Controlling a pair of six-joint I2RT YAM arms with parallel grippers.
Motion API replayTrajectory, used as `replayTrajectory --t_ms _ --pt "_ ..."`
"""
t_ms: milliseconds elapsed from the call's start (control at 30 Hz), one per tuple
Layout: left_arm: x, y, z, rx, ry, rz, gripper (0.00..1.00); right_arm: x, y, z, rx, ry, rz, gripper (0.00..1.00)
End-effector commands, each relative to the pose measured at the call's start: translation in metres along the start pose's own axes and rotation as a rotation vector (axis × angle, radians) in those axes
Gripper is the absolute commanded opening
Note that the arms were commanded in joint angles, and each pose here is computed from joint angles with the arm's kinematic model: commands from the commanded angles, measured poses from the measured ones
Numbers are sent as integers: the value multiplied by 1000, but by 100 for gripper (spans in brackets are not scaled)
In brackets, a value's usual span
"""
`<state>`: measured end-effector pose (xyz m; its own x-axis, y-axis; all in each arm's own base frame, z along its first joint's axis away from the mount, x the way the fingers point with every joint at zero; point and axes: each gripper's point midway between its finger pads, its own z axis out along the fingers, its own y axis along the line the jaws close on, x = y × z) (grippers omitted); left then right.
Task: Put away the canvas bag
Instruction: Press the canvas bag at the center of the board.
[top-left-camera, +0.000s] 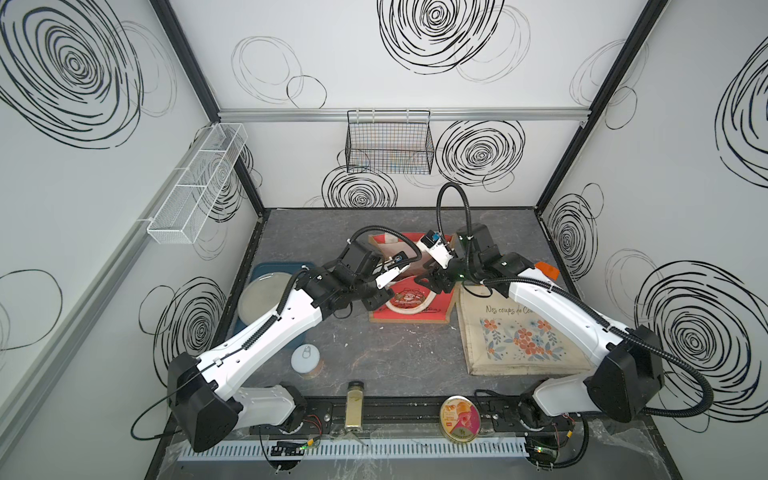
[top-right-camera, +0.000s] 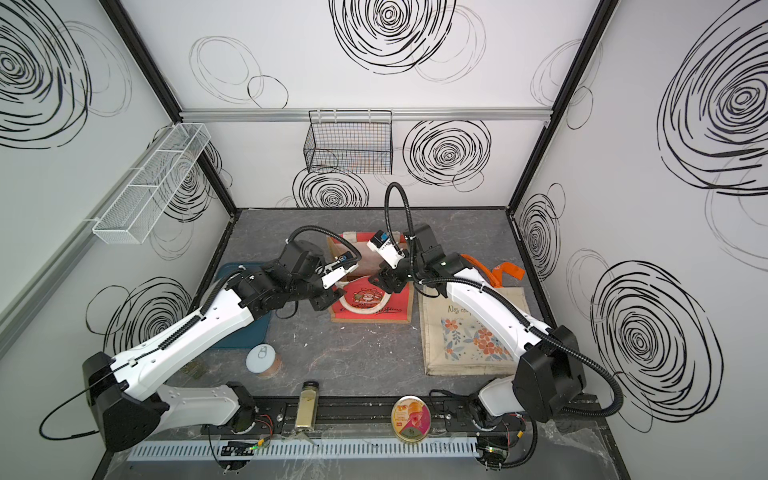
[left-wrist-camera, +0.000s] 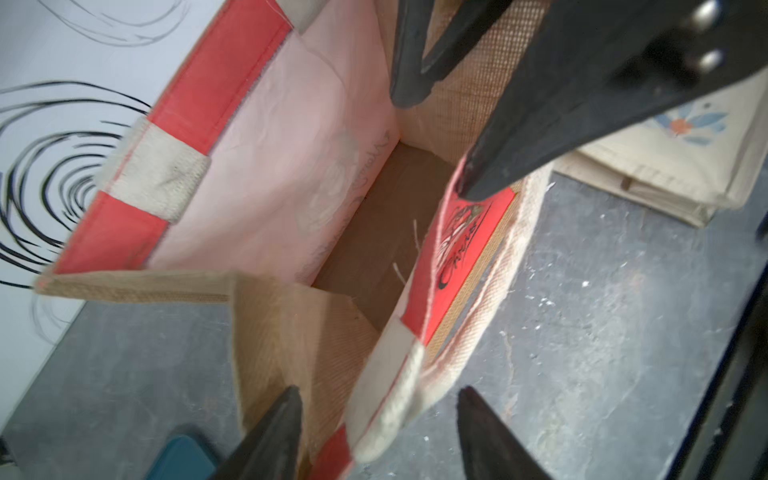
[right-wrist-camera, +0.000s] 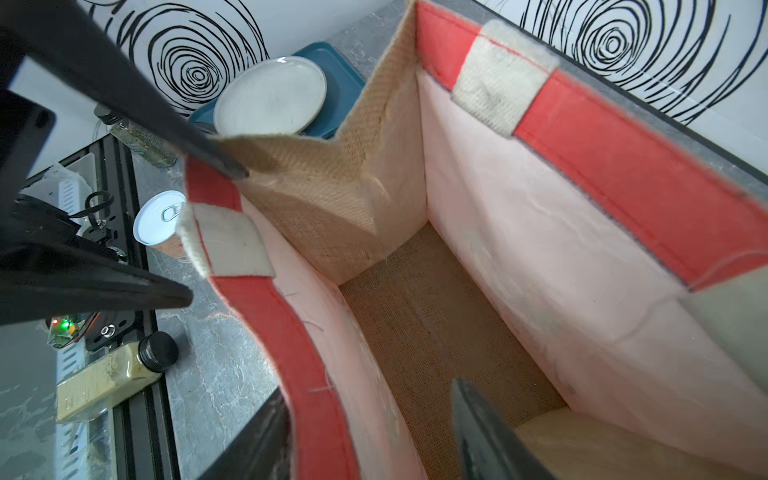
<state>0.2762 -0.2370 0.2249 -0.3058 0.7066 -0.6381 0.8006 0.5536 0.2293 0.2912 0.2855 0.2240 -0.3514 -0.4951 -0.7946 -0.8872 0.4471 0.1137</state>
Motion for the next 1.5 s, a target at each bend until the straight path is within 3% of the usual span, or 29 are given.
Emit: replayTrajectory --t_ms 0,33,100,167,233,333,567,633,667,733,800,833,967,1067,1200,1267,1400,1467 --pt "-7 0 9 -3 -13 16 33 2 0 5 -16 -10 -12 61" --pt "-7 1 9 0 -7 7 24 1 -1 5 -12 -12 -14 60" --pt "-8 2 8 -4 -3 -4 24 -1 -2 4 -5 -19 -18 60" --pt "-8 3 6 3 3 -20 14 -2 -3 4 -1 -28 -24 60" --pt "-9 4 2 21 -1 -40 12 -2 -3 5 -1 -30 -26 59" --pt "-10 4 -3 34 -7 -49 0 1 -5 8 1 -23 -23 59" --pt "-2 2 -1 90 16 -95 1 6 -7 10 8 -19 -19 58" --pt "-2 4 -1 90 6 -111 33 5 -7 10 8 -24 -19 59" --pt "-5 8 -4 91 -12 -127 44 4 -7 10 7 -28 -21 61" --pt "-20 24 -20 93 -91 -193 59 2 -6 9 8 -38 -27 65" --pt "-35 48 -40 79 -194 -279 82 0 -5 8 7 -52 -40 68" --pt "-42 60 -52 76 -249 -320 87 -2 -5 8 9 -58 -49 70" --pt "-52 90 -77 35 -329 -380 91 -3 -2 7 23 -60 -76 72" --pt "-40 99 -70 -11 -232 -306 86 -5 2 7 24 -64 -96 74" --pt "-21 91 -48 32 -96 -229 85 -3 3 9 15 -49 -83 77" --pt "-15 72 -41 91 -49 -180 88 -1 2 11 12 -36 -58 79" --pt "-4 49 -29 56 31 -69 99 3 1 16 -1 -12 -29 80" --pt "1 45 -28 67 38 -58 99 4 -2 17 3 -1 -19 80"
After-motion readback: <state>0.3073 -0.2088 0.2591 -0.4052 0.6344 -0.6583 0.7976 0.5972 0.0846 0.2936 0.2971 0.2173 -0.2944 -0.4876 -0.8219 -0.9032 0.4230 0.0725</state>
